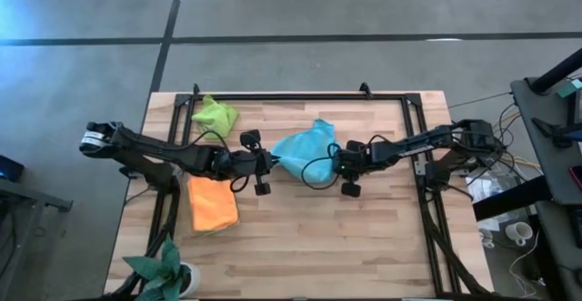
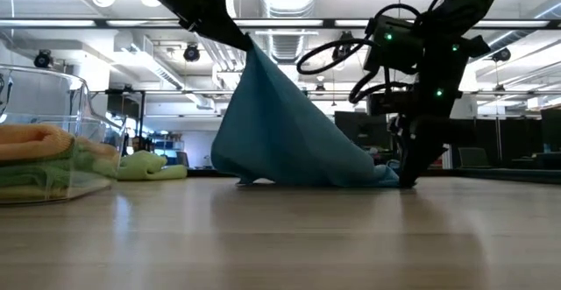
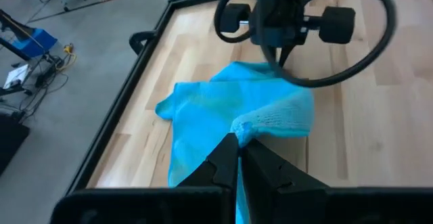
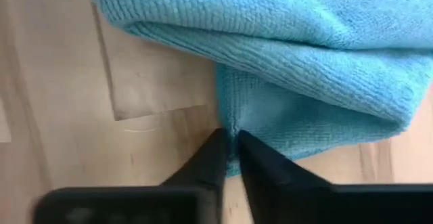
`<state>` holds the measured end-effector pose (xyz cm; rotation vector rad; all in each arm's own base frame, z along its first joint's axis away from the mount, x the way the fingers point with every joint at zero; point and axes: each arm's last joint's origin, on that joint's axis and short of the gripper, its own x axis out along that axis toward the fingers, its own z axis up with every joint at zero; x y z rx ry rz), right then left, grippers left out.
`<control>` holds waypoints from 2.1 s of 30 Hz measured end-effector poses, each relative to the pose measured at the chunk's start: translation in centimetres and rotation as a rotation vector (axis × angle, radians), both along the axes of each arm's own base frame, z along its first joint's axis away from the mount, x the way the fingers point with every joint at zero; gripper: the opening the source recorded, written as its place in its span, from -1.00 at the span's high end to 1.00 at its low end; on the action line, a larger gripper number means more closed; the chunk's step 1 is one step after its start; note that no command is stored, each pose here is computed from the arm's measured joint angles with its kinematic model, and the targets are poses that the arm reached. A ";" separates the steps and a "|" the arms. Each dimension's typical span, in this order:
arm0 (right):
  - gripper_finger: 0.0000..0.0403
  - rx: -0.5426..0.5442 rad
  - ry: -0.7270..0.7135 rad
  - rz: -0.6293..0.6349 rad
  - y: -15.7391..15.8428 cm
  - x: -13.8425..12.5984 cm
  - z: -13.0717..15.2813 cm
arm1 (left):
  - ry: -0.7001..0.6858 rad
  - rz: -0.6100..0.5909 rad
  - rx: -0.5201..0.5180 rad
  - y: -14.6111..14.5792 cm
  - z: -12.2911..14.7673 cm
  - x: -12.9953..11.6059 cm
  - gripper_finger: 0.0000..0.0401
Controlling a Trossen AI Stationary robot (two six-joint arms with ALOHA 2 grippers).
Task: Fold microfiber towels
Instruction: Fold the blue microfiber towel on the table
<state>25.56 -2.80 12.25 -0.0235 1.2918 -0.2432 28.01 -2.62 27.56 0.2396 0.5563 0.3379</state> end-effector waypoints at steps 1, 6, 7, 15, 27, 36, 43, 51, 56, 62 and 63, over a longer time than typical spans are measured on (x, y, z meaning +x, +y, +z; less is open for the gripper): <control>0.90 -0.014 -0.013 -0.003 0.0 0.0 0.3 | -0.001 0.001 0.002 0.0 0.0 0.0 1.00; 0.95 -0.082 -0.067 -0.047 -0.3 -0.9 2.3 | -0.008 0.002 0.003 0.0 0.2 0.0 1.00; 0.95 -0.078 -0.098 -0.053 -0.2 -1.0 3.2 | -0.006 0.002 0.002 0.0 0.2 0.0 1.00; 0.96 0.113 -0.285 0.005 3.4 -3.9 10.8 | -0.037 -0.022 -0.031 -0.5 1.4 -1.1 1.00; 0.96 0.356 -0.752 0.256 8.4 -10.0 23.9 | -0.232 -0.193 -0.111 -2.4 6.6 -5.0 1.00; 0.96 0.078 -0.620 0.030 6.5 -13.7 26.3 | -0.263 0.053 -0.221 -0.9 5.9 -7.8 1.00; 0.96 -0.142 -0.472 -0.118 4.9 -11.4 21.0 | -0.149 0.175 -0.203 1.7 1.4 -4.2 1.00; 0.96 -0.304 -0.182 -0.139 1.4 -9.4 11.6 | 0.063 0.249 -0.133 6.9 -4.0 -0.1 1.00; 0.96 -0.393 -0.090 -0.098 -0.7 -8.1 11.8 | 0.145 0.259 -0.100 9.9 -5.4 1.0 1.00; 0.96 -0.487 0.022 0.004 -2.5 -6.8 14.9 | 0.121 0.263 -0.063 10.8 -3.8 0.4 1.00; 0.96 -0.500 0.038 0.004 -2.7 -6.6 15.6 | 0.096 0.262 -0.060 10.7 -3.2 0.1 1.00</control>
